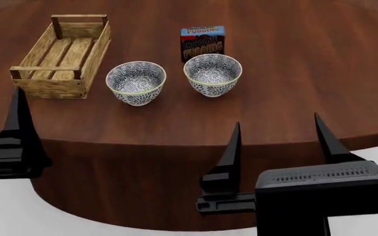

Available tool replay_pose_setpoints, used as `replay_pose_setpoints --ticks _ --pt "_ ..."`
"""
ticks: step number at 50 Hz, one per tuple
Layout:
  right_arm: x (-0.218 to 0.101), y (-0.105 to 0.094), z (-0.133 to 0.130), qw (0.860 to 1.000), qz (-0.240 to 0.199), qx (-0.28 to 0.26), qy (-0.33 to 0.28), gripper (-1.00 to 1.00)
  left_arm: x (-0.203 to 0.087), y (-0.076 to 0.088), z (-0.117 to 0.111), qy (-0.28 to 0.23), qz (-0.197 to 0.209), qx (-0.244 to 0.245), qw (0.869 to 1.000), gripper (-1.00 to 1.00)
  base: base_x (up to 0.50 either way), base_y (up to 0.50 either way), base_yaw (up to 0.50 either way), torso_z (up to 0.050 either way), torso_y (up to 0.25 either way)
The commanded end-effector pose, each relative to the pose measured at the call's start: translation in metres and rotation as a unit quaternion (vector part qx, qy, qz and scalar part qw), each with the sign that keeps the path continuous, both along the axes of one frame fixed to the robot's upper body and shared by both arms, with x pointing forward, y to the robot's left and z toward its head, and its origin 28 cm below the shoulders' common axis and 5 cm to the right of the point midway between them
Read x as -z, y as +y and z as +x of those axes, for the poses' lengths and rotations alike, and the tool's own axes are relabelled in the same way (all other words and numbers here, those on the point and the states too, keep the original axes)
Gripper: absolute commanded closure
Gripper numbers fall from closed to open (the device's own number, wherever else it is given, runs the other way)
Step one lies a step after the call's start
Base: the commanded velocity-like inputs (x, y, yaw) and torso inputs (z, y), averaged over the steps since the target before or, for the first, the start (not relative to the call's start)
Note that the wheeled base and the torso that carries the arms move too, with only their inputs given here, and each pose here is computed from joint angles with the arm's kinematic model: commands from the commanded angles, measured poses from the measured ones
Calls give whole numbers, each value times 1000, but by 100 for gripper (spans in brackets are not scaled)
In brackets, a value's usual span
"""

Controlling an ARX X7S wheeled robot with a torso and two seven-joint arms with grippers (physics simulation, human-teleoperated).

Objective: Stack the left bowl on the right bowl and place them in the tray.

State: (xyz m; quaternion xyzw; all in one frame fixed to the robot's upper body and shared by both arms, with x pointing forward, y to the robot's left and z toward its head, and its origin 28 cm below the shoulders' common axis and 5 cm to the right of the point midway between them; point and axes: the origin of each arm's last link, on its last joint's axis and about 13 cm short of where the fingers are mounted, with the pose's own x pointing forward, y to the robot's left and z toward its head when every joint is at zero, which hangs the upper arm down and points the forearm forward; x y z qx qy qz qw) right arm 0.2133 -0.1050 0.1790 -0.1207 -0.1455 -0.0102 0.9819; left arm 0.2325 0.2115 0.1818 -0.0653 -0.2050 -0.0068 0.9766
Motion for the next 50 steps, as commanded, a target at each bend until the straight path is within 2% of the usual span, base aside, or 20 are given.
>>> replay_pose_setpoints --ticks 1,2,8,27,37,50 --pt "-8 1 -4 1000 12 -20 -5 -100 -10 1 -2 -10 16 -7 1000 -100 35 500 0 6 0" --pt "-8 1 -3 999 21 -31 -5 -100 -10 2 0 -3 6 -9 1000 -100 39 500 0 0 0" --pt "-9 5 -3 999 12 -30 1 -100 -8 3 0 1 4 -13 1000 -100 40 500 0 0 0" --pt "-10 5 -5 1000 -15 -9 10 -100 -8 2 -1 -13 11 -29 999 -100 79 500 0 0 0" --pt "-9 7 -2 999 -29 -14 8 -100 -6 0 -1 -14 24 -30 999 -100 296 480 0 0 0" --pt "-7 8 -2 999 -25 -21 5 -100 -6 1 -1 -14 26 -34 999 -100 396 388 0 0 0"
